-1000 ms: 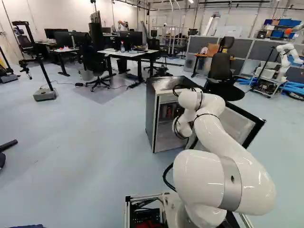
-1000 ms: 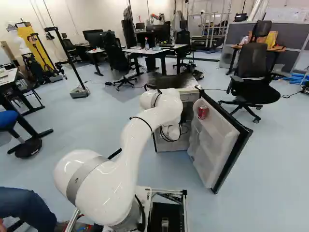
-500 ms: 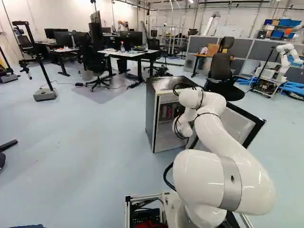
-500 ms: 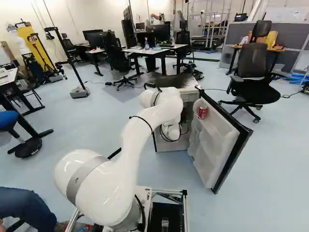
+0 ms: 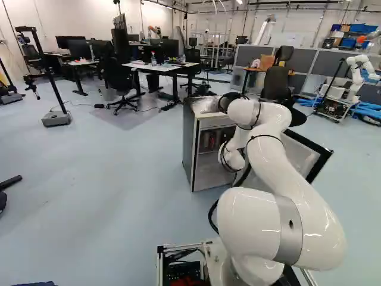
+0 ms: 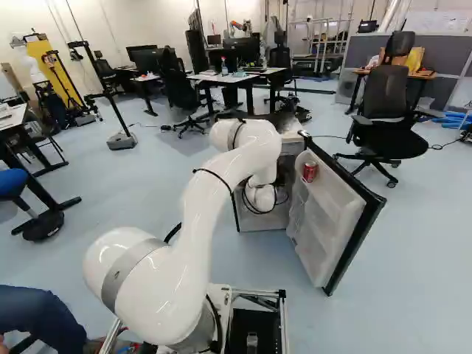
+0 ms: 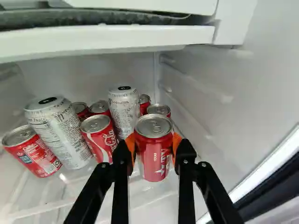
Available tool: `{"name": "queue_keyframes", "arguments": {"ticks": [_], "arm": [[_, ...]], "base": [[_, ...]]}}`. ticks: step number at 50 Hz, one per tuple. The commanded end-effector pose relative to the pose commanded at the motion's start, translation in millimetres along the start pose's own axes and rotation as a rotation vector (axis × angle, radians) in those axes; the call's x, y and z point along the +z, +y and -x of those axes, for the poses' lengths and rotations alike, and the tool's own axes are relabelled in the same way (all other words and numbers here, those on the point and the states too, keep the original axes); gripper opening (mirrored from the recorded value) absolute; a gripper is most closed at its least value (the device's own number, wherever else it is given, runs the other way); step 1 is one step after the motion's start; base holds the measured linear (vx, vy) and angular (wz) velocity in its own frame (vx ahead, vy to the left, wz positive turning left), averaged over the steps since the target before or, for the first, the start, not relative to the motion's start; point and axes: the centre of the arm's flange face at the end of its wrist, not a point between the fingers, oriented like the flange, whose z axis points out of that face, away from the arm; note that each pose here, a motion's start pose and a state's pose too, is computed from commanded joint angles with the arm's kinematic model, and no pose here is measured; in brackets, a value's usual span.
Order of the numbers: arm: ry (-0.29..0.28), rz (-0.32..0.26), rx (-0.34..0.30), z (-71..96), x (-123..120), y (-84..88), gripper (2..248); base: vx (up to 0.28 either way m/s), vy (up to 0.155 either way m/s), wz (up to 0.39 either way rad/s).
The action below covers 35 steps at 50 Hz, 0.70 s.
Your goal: Grab a drink from the fridge
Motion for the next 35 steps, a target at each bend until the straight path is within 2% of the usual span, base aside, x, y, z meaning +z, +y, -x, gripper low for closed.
{"name": "queue_keyframes", "arguments": {"ticks": [35], "arm": [[-0.077, 0.005, 0.017, -49.3, -85, -6.1, 97]], "base": [[0.000, 0.000, 0.000]]}}
